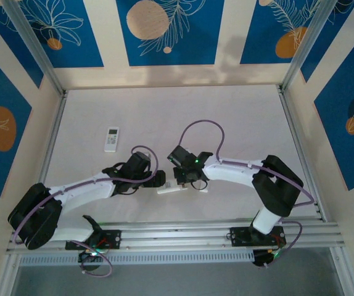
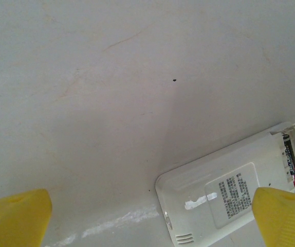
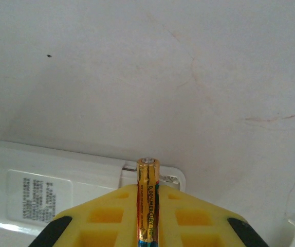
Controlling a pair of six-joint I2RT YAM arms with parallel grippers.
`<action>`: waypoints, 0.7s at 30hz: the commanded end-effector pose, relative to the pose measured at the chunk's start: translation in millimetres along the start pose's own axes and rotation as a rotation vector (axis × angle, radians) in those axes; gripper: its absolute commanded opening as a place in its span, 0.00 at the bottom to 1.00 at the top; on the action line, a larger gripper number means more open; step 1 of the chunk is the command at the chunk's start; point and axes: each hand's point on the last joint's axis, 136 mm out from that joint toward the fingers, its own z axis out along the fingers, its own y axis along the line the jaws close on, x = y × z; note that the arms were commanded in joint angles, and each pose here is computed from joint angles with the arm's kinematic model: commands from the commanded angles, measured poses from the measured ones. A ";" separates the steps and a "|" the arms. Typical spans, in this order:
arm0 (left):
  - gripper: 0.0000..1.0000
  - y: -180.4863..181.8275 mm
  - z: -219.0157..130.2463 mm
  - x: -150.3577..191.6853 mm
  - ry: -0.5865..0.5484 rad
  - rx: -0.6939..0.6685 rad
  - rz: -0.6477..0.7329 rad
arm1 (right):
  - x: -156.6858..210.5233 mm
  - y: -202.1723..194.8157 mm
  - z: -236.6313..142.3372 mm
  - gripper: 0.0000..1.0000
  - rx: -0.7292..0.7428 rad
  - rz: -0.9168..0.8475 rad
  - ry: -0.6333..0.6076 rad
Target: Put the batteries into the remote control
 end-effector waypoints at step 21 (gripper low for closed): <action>1.00 -1.0 1.0 0.3 0.004 0.013 -0.017 | 18.8 -8.8 1.4 0.22 0.034 0.022 0.032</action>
